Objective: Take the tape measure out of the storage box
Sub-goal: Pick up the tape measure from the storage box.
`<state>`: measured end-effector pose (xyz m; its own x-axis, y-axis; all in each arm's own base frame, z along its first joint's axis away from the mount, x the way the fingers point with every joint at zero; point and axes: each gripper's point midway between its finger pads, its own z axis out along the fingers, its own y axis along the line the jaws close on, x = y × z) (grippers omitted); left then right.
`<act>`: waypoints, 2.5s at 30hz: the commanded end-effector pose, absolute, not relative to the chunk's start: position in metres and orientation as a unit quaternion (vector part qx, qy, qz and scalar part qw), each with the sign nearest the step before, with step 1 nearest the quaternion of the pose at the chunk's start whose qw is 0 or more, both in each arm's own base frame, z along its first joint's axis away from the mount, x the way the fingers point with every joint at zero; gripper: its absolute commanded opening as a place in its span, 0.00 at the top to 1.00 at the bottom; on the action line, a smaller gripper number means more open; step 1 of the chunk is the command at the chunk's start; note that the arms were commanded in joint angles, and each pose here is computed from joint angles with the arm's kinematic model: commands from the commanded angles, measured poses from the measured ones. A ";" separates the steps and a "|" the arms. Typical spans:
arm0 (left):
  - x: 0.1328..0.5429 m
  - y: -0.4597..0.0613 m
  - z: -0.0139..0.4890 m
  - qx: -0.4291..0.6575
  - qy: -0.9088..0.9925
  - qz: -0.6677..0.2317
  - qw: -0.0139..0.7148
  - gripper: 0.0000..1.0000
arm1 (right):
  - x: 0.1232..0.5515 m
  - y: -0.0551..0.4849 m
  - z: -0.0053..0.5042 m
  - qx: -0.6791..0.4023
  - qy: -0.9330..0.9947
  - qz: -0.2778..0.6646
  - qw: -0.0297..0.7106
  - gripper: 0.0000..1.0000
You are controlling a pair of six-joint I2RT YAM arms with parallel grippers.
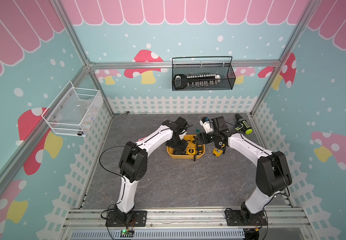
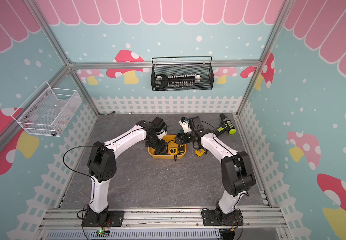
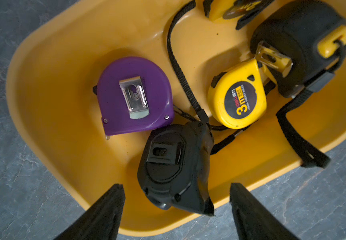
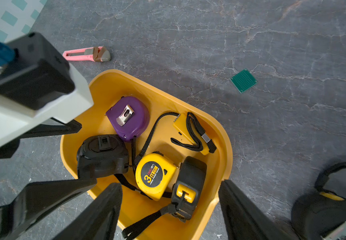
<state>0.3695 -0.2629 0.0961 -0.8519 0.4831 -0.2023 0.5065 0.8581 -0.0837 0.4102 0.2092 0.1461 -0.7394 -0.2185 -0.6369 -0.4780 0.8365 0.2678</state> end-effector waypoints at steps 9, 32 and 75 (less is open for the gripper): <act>0.350 -0.252 0.086 0.300 0.953 -0.027 0.042 0.18 | 0.403 0.208 0.143 -0.189 0.909 0.219 0.299 0.21; 0.382 -0.260 0.067 0.244 0.968 -0.056 0.031 0.49 | 0.401 0.207 0.136 -0.182 0.912 0.220 0.293 0.21; 0.396 -0.277 0.101 0.197 0.961 -0.183 0.070 0.79 | 0.384 0.208 0.157 -0.226 0.880 0.258 0.327 0.18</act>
<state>0.3718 -0.2613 0.0496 -0.8987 0.4356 -0.0516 0.4367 0.8778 -0.1966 0.3914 0.1972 0.1411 -0.7412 -0.2044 -0.6394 -0.4815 0.8255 0.2943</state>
